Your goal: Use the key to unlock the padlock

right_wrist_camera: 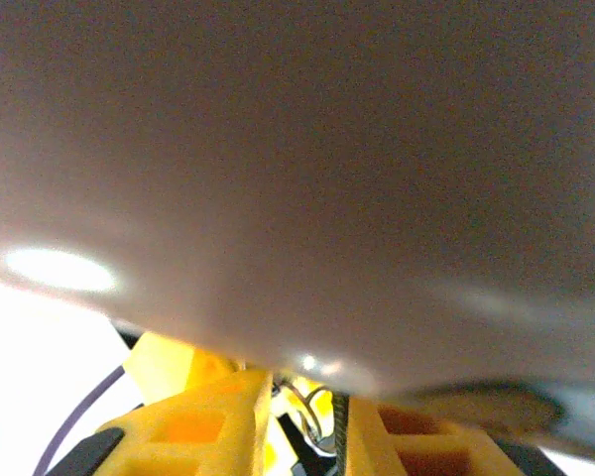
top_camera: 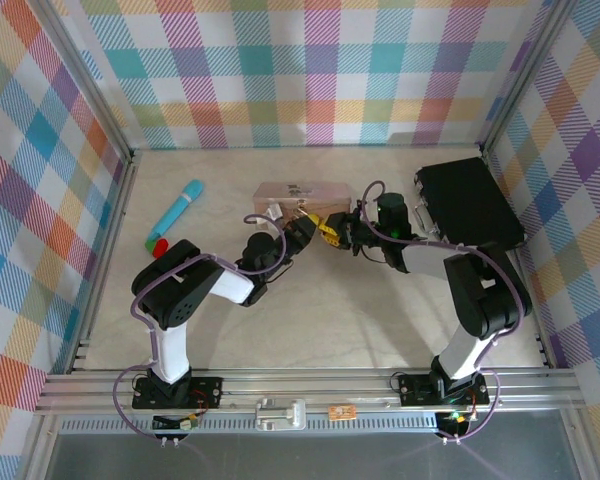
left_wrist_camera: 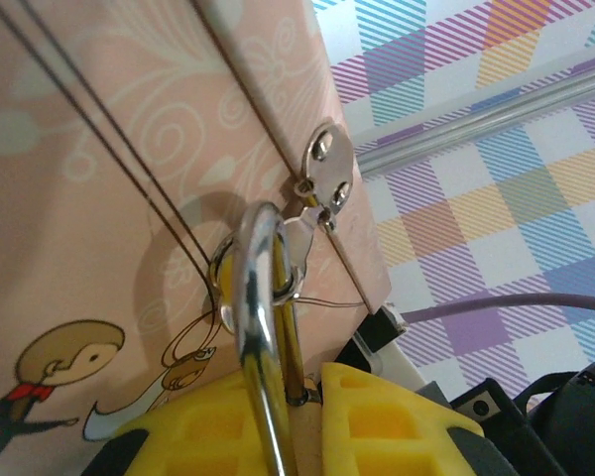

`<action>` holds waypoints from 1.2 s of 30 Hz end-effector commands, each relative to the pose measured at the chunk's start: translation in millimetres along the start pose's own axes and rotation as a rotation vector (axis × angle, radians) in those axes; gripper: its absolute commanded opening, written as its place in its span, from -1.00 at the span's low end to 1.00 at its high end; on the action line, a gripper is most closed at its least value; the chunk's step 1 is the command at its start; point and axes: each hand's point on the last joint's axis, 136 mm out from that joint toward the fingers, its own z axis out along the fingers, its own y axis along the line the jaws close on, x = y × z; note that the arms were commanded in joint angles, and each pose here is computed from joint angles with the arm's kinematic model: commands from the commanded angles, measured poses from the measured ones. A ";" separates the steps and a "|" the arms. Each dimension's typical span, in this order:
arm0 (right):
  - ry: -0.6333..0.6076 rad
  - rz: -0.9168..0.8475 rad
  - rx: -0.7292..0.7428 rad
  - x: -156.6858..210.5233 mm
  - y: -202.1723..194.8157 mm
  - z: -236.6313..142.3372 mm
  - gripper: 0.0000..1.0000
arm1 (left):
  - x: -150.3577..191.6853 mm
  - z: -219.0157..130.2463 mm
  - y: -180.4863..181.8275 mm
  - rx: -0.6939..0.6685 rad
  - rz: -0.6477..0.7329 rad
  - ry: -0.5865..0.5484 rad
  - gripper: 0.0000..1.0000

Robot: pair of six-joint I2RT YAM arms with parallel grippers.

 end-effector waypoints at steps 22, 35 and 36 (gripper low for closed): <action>-0.073 -0.128 -0.083 16.3 -4.8 6.2 -0.08 | 37.9 1.1 18.6 -0.039 -0.089 0.052 -1.00; -0.166 -0.277 0.266 7.1 -64.5 -16.3 0.02 | 61.2 -27.2 91.2 -0.318 -0.056 0.156 -1.00; -0.168 -0.290 0.281 7.5 -65.6 -18.6 0.02 | 62.0 -29.7 95.3 -0.343 -0.056 0.161 -1.00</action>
